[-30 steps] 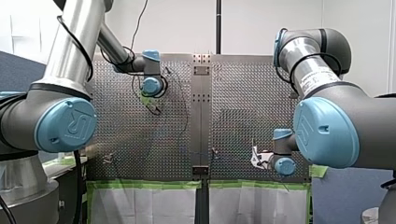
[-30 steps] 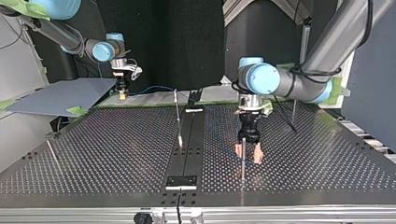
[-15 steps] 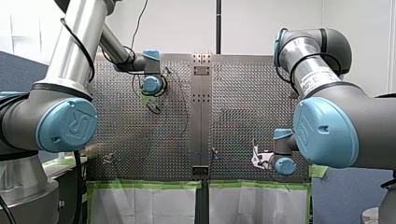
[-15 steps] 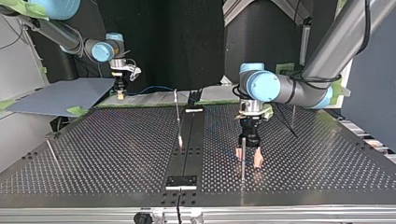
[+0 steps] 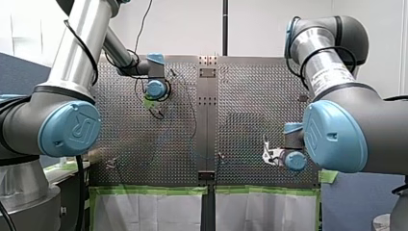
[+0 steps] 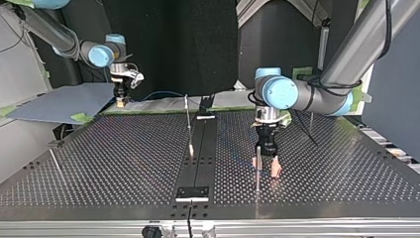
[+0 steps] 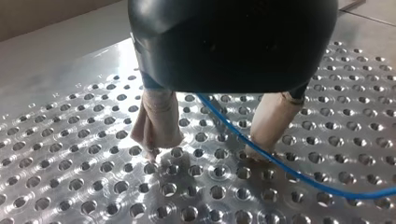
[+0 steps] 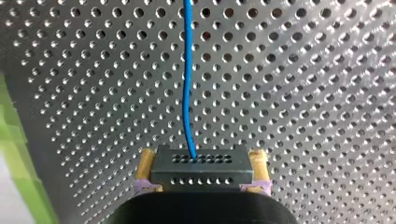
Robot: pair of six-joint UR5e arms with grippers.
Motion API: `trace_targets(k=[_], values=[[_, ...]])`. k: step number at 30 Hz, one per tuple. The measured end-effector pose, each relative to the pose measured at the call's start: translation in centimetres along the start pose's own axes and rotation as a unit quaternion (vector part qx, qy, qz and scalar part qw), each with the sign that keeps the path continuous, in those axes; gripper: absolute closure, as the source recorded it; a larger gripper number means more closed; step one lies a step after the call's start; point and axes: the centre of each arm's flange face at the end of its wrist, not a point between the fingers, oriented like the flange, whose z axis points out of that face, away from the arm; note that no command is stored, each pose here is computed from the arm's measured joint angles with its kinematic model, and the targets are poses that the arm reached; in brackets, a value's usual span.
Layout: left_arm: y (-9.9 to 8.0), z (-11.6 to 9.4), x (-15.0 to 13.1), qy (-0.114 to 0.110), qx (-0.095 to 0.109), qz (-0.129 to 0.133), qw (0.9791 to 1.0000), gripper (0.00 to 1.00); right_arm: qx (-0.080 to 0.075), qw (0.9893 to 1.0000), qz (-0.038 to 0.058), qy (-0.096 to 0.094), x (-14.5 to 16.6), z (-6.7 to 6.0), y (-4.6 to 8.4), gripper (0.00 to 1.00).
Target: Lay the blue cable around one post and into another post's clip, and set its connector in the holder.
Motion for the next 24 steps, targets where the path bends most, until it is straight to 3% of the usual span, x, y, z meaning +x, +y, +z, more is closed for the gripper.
trace_targets(k=[8, 14, 16, 24], values=[[-0.1, 0.0, 0.1, 0.002, 0.002, 0.003, 1.0, 0.0, 0.0, 0.9992, 0.0319, -0.025, 1.6, -2.1, 0.0, 1.0], [-0.1, 0.0, 0.1, 0.003, 0.003, 0.003, 1.0, 0.0, 0.003, 0.9981, 0.0599, -0.01, 5.7, -1.2, 0.0, 1.0], [-0.1, 0.0, 0.1, 0.003, 0.003, 0.003, 1.0, 0.0, 0.004, 0.998, 0.0625, -0.001, 7.5, -0.6, 0.1, 1.0], [-0.1, 0.0, 0.1, 0.004, 0.003, 0.003, 1.0, 0.0, 0.008, 0.9978, 0.0561, 0.034, 14.1, 1.0, -0.1, 1.0]])
